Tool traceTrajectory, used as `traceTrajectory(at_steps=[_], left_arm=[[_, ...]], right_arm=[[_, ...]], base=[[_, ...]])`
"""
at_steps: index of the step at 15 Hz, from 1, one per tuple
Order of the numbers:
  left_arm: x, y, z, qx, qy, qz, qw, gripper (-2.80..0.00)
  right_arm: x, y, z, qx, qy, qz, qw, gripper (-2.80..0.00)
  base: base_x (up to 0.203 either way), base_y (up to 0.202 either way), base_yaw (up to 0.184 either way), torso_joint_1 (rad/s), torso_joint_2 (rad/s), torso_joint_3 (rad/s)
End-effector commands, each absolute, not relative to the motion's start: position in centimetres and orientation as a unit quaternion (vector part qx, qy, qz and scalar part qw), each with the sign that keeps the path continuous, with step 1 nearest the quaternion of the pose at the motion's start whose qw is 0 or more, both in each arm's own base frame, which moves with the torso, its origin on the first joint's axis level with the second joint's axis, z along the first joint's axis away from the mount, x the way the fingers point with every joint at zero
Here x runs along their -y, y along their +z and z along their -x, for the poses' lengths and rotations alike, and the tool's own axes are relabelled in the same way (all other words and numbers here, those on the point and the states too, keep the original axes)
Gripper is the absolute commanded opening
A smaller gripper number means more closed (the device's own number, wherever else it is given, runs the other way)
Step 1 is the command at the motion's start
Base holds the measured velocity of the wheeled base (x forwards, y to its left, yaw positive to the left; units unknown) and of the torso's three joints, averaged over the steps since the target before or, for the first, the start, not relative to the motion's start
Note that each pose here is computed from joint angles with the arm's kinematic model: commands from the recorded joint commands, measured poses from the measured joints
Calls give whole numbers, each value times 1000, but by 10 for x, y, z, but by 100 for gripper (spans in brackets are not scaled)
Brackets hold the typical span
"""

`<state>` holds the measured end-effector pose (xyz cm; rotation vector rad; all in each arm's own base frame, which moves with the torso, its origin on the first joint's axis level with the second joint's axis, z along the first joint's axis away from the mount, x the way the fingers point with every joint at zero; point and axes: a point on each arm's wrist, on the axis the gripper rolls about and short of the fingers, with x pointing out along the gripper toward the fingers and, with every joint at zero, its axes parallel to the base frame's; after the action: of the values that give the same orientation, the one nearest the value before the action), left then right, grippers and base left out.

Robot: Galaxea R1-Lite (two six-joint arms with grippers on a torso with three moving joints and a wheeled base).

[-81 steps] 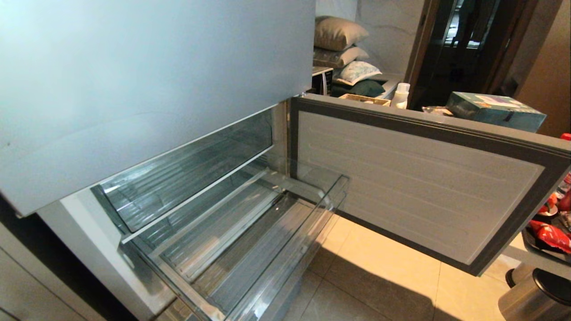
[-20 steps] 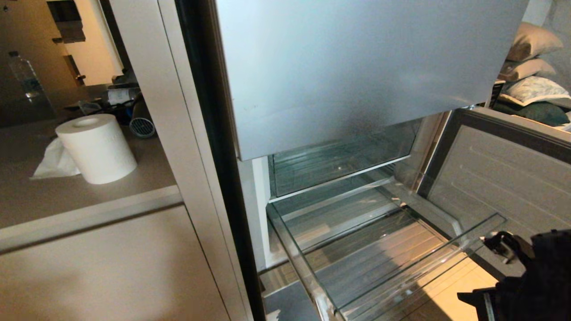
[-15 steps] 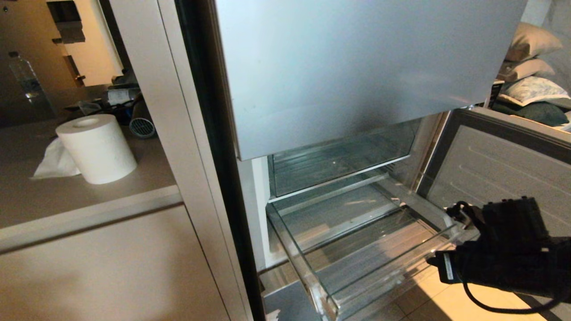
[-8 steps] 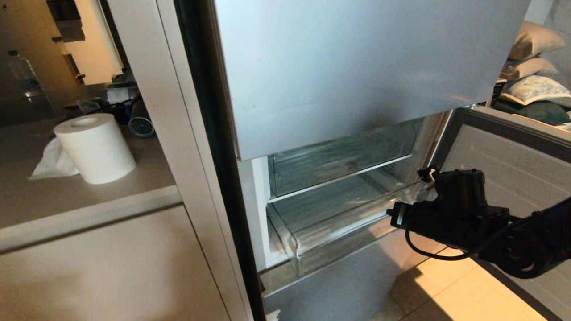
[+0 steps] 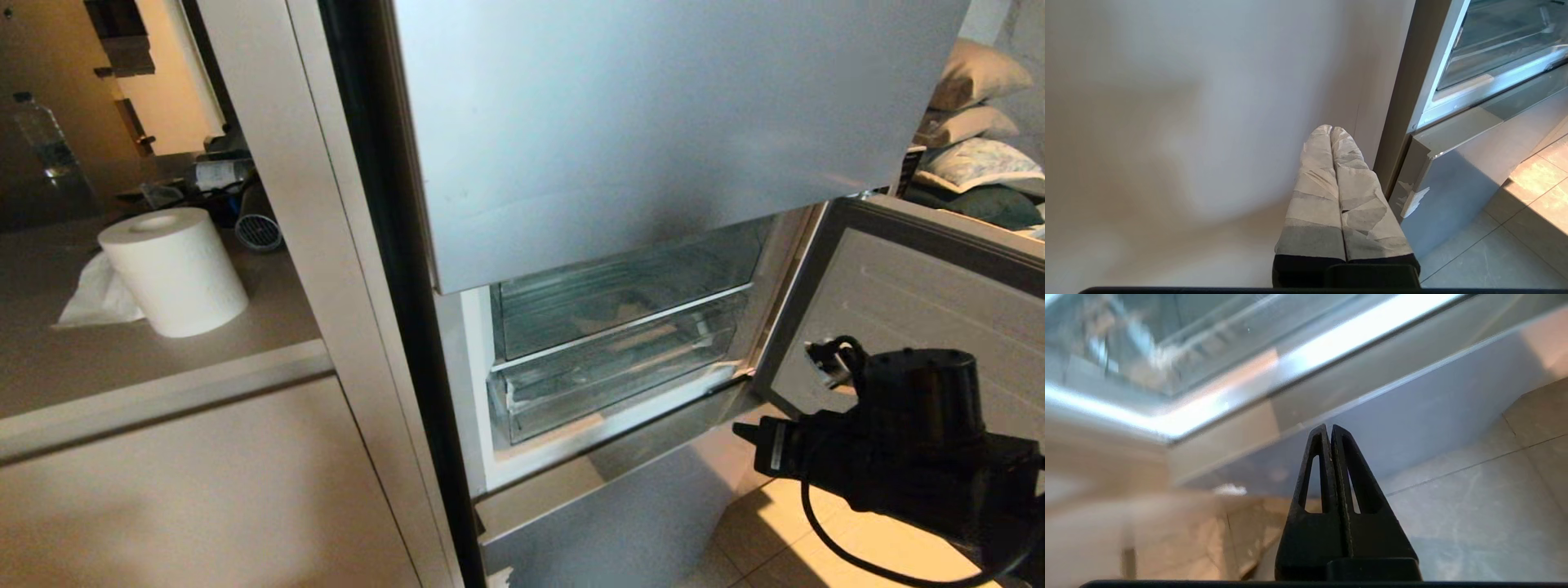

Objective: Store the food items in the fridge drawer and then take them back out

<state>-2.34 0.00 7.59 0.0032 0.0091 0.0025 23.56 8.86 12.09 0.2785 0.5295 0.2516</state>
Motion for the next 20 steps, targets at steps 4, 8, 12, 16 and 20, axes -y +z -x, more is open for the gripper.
traceTrajectory(at_steps=[4, 8, 12, 16, 20], left_arm=[[0, 76, 23, -5, 2, -2, 1000, -280], [0, 76, 23, -5, 2, -2, 1000, -280], [0, 76, 23, -5, 2, -2, 1000, -280], [0, 76, 23, -5, 2, -2, 1000, -280], [0, 76, 23, -5, 2, -2, 1000, -280]], right_arm=[[-58, 146, -157, -182, 134, -121, 967, -280], [-25, 152, -87, -71, 97, -82, 989, -280], [-2, 128, -26, -22, 37, -47, 998, -280], [1, 89, 0, -88, 21, -21, 996, -280], [1, 78, 2, -145, 47, 38, 988, -280]], base=[[0, 0, 0, 0, 0, 0], [0, 0, 0, 0, 0, 0], [0, 0, 0, 0, 0, 0], [0, 0, 0, 0, 0, 0], [0, 0, 0, 0, 0, 0]])
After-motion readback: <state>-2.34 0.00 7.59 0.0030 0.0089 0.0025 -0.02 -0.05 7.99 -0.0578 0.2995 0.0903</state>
